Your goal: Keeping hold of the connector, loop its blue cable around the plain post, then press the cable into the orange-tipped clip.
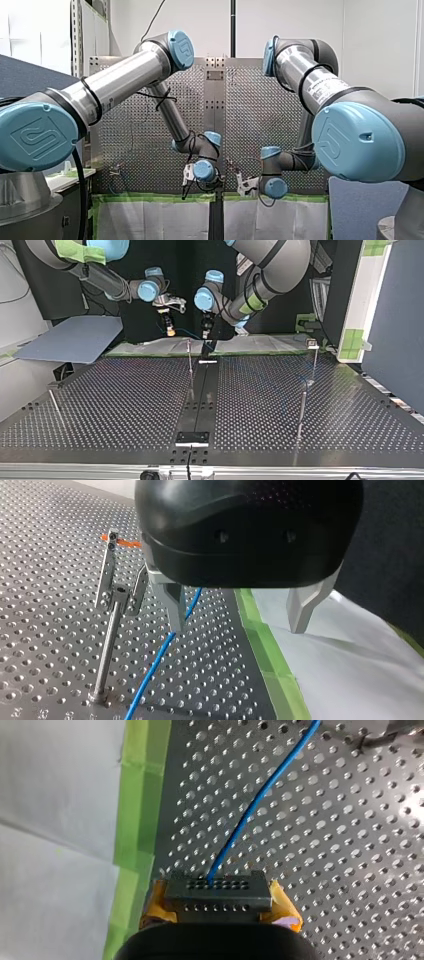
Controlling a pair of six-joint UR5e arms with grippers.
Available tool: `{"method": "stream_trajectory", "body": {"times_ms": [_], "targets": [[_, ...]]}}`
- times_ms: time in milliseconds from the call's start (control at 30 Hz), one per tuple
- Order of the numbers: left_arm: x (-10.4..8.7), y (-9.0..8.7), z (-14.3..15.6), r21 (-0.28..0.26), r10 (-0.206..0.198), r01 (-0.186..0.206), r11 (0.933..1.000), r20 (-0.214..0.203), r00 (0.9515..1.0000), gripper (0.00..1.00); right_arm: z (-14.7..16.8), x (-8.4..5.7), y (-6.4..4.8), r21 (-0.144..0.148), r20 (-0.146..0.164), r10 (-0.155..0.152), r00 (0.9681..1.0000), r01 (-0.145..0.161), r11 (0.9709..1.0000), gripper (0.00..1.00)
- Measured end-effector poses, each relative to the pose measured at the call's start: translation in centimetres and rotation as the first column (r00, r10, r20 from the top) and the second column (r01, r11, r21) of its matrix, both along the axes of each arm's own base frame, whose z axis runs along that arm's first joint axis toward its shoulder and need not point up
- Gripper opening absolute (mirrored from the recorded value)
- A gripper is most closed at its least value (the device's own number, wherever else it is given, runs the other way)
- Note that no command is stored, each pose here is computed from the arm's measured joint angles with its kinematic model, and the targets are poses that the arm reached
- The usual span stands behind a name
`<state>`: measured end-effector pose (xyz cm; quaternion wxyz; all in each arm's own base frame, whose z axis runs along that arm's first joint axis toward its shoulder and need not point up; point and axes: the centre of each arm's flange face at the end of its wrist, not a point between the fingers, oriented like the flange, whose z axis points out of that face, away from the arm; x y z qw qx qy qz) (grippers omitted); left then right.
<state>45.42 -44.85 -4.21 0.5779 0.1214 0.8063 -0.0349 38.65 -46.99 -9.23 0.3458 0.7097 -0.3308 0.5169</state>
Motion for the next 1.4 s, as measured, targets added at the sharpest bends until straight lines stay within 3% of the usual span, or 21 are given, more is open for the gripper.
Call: {"method": "stream_trajectory", "body": {"times_ms": [267, 400, 733, 1000, 1167, 1400], "targets": [[0.3, 0.4, 0.2, 0.053, 0.043, -0.045, 0.9976, 0.04, 0.9983, 1.0, 1.3, 1.5, -2.1, -0.011, -0.002, 0.066, 0.9978, -0.066, 0.9978, 0.0], [0.3, 0.4, 0.2, 0.06, 0.044, -0.047, 0.9971, 0.045, 0.998, 1.0, 1.5, 1.7, -2.6, 0.0, -0.015, 0.071, 0.9974, -0.071, 0.9975, 0.0], [0.6, -0.4, 0.6, 0.07, 0.015, -0.022, 0.9973, 0.097, 0.9952, 1.0, 1.0, 1.5, -1.6, 0.054, -0.083, 0.079, 0.9934, -0.075, 0.9957, 0.0], [1.5, -1.3, 1.0, 0.005, -0.021, 0.021, 0.9998, 0.146, 0.9891, 1.0, 0.5, 1.3, -0.4, 0.122, -0.122, 0.095, 0.988, -0.08, 0.9893, 0.0], [1.9, -1.5, 1.1, -0.008, -0.047, 0.048, 0.9988, 0.139, 0.9891, 1.0, 0.3, 1.2, -0.1, 0.148, -0.132, 0.099, 0.9862, -0.079, 0.9858, 0.0], [2.1, -1.2, -1.1, 0.022, -0.051, 0.049, 0.9986, 0.089, 0.9947, 1.0, 0.3, 1.1, -0.1, 0.151, -0.134, 0.096, 0.9863, -0.076, 0.9856, 0.0]]}}
